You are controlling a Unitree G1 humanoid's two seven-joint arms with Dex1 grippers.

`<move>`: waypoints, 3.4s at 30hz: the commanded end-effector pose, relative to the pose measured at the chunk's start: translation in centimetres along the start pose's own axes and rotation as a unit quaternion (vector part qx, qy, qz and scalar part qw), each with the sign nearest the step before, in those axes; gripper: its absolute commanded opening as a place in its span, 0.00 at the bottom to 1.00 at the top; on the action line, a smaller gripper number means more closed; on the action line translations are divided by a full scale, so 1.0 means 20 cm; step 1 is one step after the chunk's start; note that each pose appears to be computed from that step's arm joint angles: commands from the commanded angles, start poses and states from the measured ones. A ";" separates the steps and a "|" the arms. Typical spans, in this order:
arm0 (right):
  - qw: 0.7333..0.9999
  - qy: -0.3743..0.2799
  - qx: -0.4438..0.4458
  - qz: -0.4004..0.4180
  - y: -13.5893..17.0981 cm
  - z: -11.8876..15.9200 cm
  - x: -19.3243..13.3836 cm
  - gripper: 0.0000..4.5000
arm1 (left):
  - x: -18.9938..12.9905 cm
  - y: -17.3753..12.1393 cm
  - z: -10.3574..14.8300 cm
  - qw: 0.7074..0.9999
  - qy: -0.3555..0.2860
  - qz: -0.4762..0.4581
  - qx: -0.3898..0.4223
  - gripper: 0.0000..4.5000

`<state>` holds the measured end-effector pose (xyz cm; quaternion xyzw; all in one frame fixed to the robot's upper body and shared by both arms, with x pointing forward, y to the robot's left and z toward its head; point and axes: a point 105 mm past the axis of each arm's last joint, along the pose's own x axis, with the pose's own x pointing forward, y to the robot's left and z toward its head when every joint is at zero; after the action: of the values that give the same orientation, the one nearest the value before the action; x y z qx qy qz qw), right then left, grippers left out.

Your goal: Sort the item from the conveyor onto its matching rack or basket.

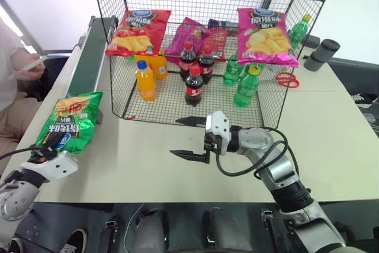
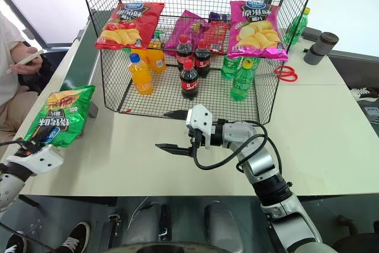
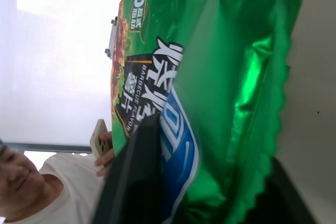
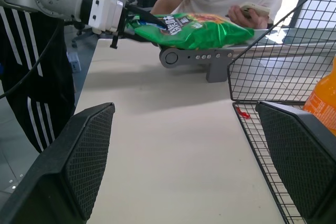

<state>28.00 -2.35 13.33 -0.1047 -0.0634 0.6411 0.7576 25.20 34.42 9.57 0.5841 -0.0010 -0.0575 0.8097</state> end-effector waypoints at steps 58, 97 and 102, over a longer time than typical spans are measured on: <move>0.920 -0.038 0.355 0.161 0.12 0.31 -0.37 1.00 | 0.06 0.02 1.09 0.260 -0.340 -0.628 -0.650 0.03; 0.933 0.012 0.344 0.105 0.06 0.17 -0.32 0.13 | 0.15 -0.02 1.14 0.365 -0.347 -0.576 -0.644 0.07; 0.940 0.011 0.331 0.087 0.02 0.16 -0.34 0.12 | 0.15 -0.01 1.11 0.385 -0.343 -0.563 -0.646 0.54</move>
<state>25.40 -8.35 15.88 0.1490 0.1911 0.6863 0.6857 26.61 12.57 15.28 -0.3287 0.1082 -0.6784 0.6481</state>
